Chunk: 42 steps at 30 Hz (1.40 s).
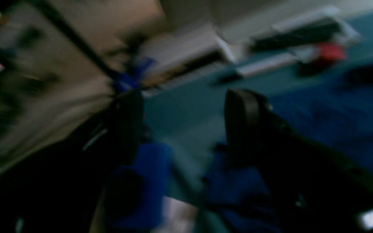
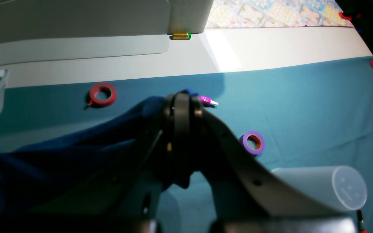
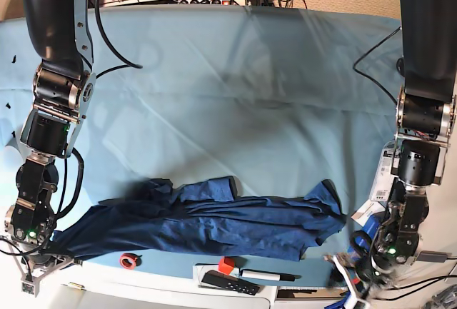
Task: Layout the t-shirt on the table in an organized manner, then fold the t-shirt properly
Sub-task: 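Grasp a sleeve of the shirt with the left gripper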
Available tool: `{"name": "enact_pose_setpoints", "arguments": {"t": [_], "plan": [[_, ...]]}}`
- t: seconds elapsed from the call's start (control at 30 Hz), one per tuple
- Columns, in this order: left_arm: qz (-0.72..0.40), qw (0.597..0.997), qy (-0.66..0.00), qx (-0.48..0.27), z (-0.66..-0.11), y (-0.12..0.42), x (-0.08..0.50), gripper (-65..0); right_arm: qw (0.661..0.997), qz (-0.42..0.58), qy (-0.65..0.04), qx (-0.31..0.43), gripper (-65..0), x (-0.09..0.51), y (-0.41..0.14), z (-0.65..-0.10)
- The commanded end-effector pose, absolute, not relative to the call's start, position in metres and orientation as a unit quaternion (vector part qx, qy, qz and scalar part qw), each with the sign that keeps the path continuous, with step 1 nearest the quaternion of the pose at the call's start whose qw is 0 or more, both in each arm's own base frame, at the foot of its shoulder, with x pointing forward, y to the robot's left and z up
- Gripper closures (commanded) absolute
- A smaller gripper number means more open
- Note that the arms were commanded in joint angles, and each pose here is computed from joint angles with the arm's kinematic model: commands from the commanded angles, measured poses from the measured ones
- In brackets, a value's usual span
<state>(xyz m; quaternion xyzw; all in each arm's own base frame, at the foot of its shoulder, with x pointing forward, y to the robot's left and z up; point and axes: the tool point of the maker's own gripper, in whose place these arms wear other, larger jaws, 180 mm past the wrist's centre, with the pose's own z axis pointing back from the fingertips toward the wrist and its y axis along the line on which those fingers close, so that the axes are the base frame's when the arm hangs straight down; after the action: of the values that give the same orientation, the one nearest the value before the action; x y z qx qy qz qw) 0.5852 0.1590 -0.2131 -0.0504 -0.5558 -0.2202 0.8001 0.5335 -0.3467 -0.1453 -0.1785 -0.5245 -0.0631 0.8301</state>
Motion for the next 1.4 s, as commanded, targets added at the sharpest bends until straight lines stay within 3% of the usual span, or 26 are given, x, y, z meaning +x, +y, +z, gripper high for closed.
{"name": "enact_pose_setpoints", "arguments": {"t": [0.0, 0.1, 0.17, 0.4, 0.57, 0.7, 0.87, 1.37], "plan": [[-0.232, 0.777, -0.579, -0.084, -0.18, 0.147, 0.589, -39.4, 0.802, -0.069, -0.563, -0.189, 0.0, 0.539, -0.353, -0.107], [-0.279, 0.767, -0.532, -0.224, -0.196, 0.101, 0.556, -38.1, 0.802, -0.069, -0.563, -0.189, 0.0, 0.538, -0.353, -0.108], [-0.255, 0.776, -0.505, -0.278, -0.21, 0.083, 0.544, -38.0, 0.802, -0.069, -0.562, -0.189, 0.0, 0.538, -0.353, -0.108], [-0.271, 0.785, -0.435, -0.347, -0.283, 0.002, 0.494, -38.0, 0.807, -0.068, -0.556, -0.189, 0.0, 0.537, -0.353, -0.113], [-0.318, 0.768, -0.441, -0.339, -0.31, -0.046, 0.471, -38.0, 0.807, -0.068, -0.555, -0.189, 0.0, 0.537, -0.353, -0.114], [-0.329, 0.782, -0.46, -0.262, -0.324, -0.055, 0.482, -38.0, 0.808, -0.069, -0.554, -0.189, 0.0, 0.537, -0.353, -0.114], [-0.337, 0.787, -0.463, -0.23, -0.328, -0.061, 0.486, -38.0, 0.808, -0.069, -0.554, -0.189, 0.0, 0.537, -0.353, -0.114], [-0.308, 0.805, -0.446, -0.241, -0.369, -0.059, 0.458, -38.0, 0.808, -0.07, -0.557, -0.18, 0.0, 0.538, -0.351, -0.114]]}}
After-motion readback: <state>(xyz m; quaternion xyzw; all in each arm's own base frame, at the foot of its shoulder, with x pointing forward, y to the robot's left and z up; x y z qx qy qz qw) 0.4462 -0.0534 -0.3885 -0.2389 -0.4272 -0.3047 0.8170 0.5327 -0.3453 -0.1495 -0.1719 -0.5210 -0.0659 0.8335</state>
